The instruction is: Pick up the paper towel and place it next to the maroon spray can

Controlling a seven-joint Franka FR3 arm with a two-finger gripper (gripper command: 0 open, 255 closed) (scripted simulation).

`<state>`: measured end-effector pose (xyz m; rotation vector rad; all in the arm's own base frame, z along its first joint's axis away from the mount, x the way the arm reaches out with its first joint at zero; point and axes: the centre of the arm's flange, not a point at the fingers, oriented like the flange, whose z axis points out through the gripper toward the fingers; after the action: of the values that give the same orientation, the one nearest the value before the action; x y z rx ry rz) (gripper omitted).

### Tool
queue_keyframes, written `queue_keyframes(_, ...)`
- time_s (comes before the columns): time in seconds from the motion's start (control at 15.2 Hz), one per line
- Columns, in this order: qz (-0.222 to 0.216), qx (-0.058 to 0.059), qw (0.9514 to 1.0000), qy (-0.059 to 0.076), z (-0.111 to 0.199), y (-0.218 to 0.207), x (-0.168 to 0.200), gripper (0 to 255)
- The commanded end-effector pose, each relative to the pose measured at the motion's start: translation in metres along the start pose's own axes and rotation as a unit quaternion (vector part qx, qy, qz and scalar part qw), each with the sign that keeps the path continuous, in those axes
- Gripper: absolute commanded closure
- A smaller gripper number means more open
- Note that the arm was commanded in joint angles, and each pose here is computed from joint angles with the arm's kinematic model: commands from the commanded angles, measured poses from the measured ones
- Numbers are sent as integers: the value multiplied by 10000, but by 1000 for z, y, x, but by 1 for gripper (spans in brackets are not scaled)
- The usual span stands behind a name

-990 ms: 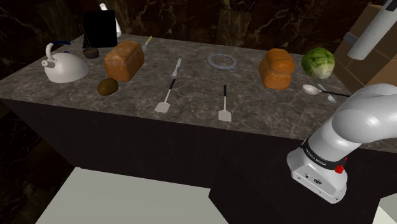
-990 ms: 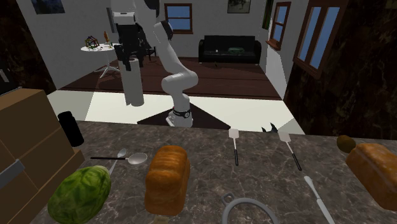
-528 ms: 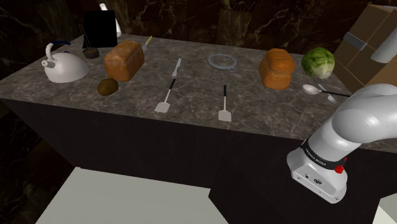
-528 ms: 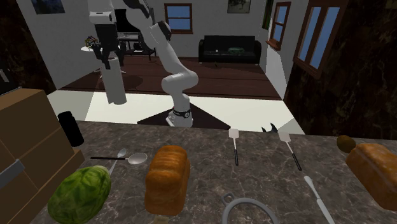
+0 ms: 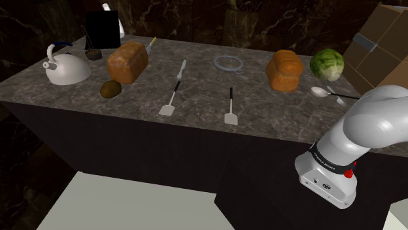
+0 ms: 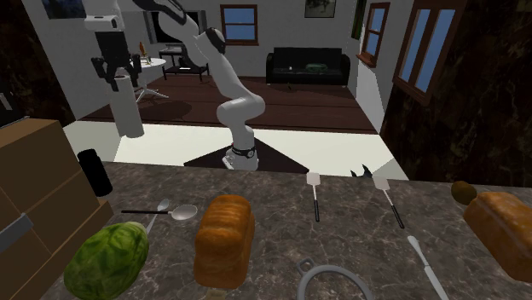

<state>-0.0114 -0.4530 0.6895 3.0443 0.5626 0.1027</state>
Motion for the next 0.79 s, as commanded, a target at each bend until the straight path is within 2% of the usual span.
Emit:
queue_keyframes(0.0, -4, -1, 10000, -5, -1, 10, -27, 255)
queue_keyframes(0.73, -4, -1, 10000, -5, -7, 59, -165, 255)
